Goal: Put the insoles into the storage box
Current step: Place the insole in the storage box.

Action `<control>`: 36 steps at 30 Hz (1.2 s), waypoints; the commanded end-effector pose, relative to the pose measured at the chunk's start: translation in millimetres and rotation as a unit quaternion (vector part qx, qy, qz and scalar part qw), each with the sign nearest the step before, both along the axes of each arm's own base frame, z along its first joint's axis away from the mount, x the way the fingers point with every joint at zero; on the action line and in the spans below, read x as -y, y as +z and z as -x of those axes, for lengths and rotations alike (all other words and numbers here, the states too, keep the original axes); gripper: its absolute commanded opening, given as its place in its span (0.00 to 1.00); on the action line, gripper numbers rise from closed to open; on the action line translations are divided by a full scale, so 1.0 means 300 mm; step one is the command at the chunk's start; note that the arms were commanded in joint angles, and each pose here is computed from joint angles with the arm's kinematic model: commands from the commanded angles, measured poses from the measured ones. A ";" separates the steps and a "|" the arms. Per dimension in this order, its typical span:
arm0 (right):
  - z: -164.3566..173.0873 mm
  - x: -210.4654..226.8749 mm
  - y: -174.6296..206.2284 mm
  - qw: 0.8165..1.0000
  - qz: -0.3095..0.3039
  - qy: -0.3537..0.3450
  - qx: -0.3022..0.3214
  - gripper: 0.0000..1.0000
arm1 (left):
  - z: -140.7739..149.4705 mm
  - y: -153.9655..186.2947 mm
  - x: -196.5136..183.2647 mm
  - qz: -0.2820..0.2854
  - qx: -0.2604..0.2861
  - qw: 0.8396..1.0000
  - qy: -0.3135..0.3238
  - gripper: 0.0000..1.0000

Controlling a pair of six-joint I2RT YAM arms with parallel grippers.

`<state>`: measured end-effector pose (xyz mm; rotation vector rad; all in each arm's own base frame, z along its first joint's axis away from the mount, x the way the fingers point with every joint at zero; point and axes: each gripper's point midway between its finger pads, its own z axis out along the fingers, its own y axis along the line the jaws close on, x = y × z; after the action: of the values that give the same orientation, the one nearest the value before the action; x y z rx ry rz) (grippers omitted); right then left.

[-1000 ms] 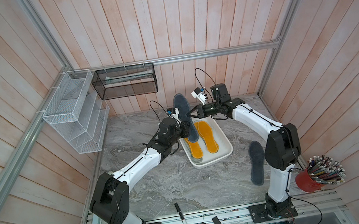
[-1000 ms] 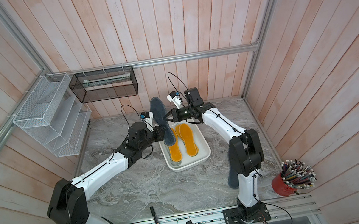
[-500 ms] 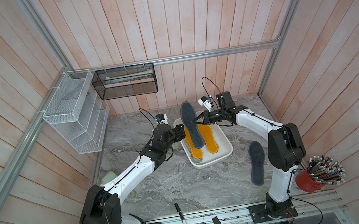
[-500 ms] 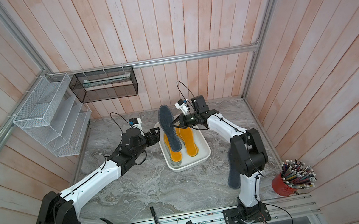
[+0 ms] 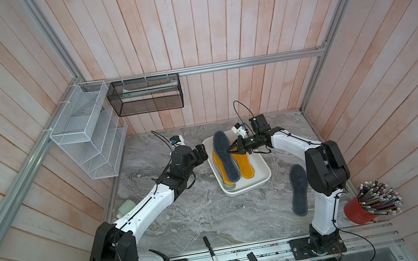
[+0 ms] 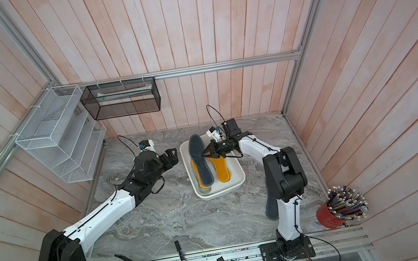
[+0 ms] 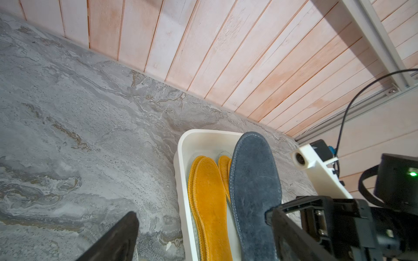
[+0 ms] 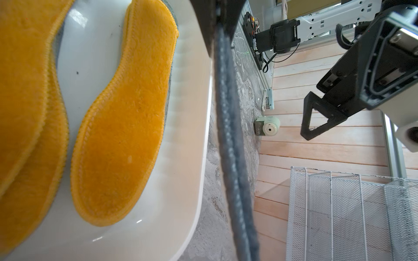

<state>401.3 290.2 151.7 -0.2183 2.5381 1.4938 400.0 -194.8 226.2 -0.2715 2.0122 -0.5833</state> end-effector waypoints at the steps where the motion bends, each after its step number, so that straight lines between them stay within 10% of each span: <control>1: 0.007 0.000 -0.075 0.999 0.015 -0.008 -0.044 0.00 | 0.000 -0.010 0.007 0.002 -0.008 1.000 -0.002 0.95; 36: -0.083 -0.046 -0.258 0.996 0.052 -0.017 -0.077 0.00 | -0.025 -0.023 -0.035 -0.014 -0.013 1.000 0.012 0.99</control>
<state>424.7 301.6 77.1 -0.0514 2.7233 1.4423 403.3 -184.7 216.3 -0.2974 2.0404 -0.5508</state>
